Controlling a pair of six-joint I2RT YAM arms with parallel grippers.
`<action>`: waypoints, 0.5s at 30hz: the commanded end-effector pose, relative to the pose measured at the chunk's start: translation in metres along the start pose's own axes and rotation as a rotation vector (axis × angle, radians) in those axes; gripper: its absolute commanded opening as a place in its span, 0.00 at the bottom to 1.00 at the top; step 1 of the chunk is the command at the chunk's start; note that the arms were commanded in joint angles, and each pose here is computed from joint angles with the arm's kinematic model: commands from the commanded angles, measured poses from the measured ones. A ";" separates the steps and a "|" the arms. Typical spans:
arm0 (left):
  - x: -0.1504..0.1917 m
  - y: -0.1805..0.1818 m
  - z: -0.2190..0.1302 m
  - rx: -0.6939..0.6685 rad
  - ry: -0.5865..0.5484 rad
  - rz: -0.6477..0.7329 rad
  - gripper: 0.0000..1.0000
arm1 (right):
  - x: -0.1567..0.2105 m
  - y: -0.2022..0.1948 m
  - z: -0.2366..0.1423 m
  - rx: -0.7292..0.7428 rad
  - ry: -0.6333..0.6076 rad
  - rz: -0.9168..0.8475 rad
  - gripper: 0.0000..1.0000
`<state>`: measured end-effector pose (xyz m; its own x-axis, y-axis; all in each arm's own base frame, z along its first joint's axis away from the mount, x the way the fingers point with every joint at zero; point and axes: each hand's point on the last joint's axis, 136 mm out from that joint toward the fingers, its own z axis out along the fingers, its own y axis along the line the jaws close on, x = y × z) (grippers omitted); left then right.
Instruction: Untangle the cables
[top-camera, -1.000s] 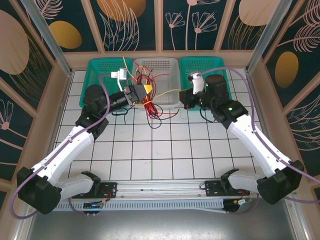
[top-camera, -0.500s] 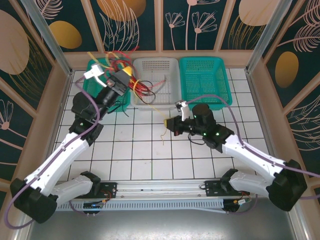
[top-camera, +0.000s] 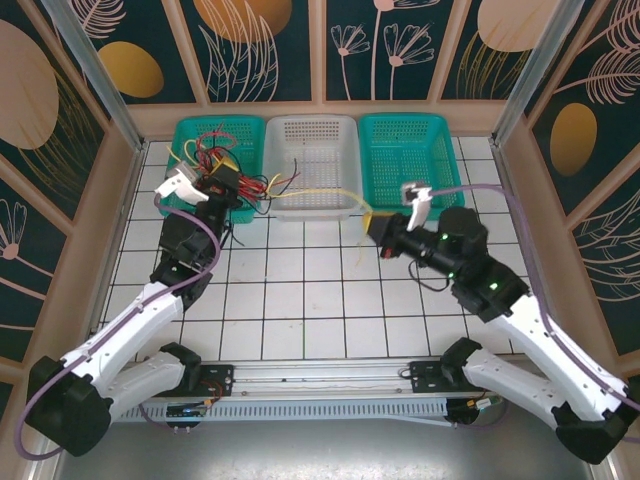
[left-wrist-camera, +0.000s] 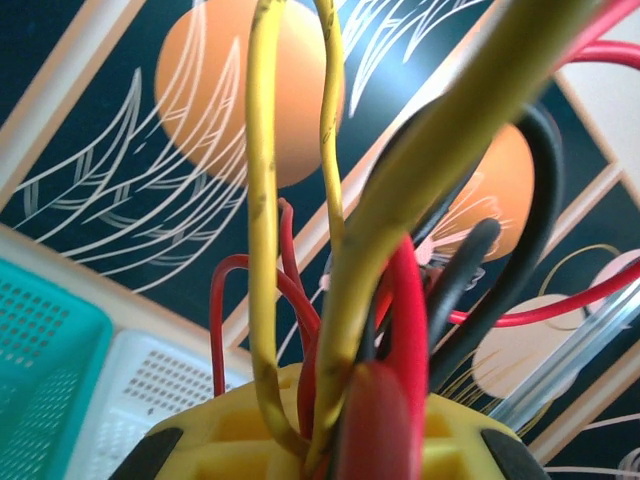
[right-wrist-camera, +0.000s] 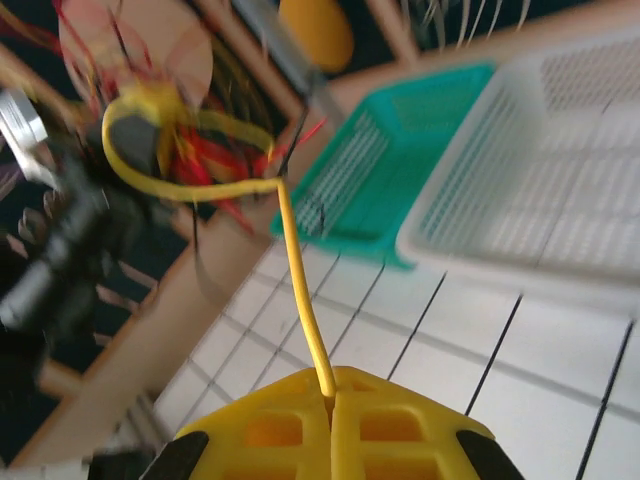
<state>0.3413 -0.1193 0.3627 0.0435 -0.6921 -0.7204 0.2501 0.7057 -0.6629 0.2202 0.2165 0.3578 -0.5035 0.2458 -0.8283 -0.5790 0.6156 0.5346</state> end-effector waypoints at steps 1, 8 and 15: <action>-0.014 0.015 -0.014 -0.066 -0.057 0.011 0.00 | -0.049 -0.013 -0.024 0.108 -0.124 -0.051 0.00; 0.059 0.022 -0.029 -0.001 0.246 -0.118 0.00 | -0.105 -0.053 -0.037 0.334 -0.196 -0.083 0.00; 0.145 0.027 -0.056 0.013 0.498 -0.205 0.00 | -0.107 -0.081 -0.030 0.488 -0.138 -0.106 0.00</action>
<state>0.3104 -0.1689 0.2348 -0.3824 -0.6579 -0.6488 0.1914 0.6305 -0.7522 0.3014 0.1314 0.4162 -0.3381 0.2835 -0.8974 -0.3011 0.8708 0.3885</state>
